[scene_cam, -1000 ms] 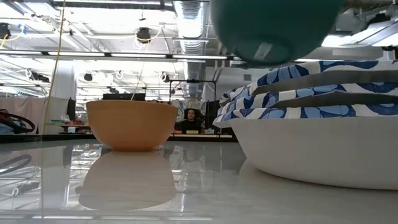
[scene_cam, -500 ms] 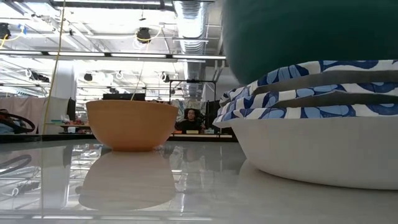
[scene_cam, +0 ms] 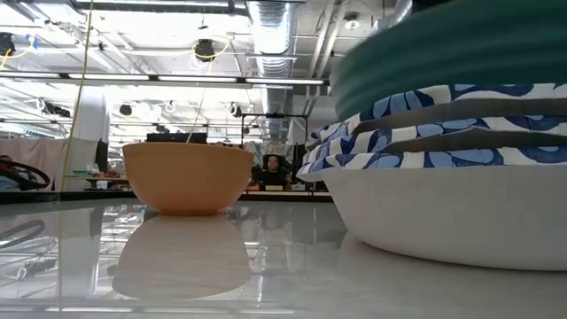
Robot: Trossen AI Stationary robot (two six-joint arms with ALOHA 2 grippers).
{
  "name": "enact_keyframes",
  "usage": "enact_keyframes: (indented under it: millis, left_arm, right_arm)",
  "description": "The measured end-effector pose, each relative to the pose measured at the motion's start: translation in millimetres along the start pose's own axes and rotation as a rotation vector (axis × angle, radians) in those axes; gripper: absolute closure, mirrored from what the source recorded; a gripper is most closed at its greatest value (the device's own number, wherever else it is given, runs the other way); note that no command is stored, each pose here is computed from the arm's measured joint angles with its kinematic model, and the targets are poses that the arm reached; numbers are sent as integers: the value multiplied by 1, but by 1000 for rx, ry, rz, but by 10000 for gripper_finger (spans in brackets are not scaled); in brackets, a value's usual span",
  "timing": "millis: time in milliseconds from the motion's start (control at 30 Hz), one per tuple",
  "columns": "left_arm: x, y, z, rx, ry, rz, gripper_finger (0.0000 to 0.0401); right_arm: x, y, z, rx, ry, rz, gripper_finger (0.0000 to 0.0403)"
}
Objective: Nest bowls inside each other
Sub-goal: Stack the green bowl into the white paper bowl, then stack the blue bowl into the green bowl
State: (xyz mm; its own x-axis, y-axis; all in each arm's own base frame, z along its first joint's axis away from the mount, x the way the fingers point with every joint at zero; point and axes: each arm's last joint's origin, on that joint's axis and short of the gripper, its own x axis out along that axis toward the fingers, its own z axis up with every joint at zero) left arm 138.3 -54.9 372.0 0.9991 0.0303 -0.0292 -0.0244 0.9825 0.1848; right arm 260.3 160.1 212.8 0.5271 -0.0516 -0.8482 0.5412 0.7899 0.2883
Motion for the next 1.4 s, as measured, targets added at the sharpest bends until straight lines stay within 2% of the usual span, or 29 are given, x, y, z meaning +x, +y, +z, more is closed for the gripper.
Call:
enact_keyframes:
  millis: [167,600,800,1133,1400]
  left_arm:
    - [1,-1,-1,-3,8,-1,188]
    - [1,-2,-7,-25,66,-8,188]
    - [1,-2,-7,-43,68,-7,188]
    - [6,-5,-14,-16,131,-10,188]
    - [16,-14,-24,2,211,-43,188]
  right_arm:
    - [0,-5,-1,13,16,-55,368]
    - [0,-5,-2,38,21,-54,347]
    - [0,-5,-2,37,23,-53,314]
    - [1,-3,0,-14,9,-31,233]
    - [1,-4,2,-29,0,-31,217]
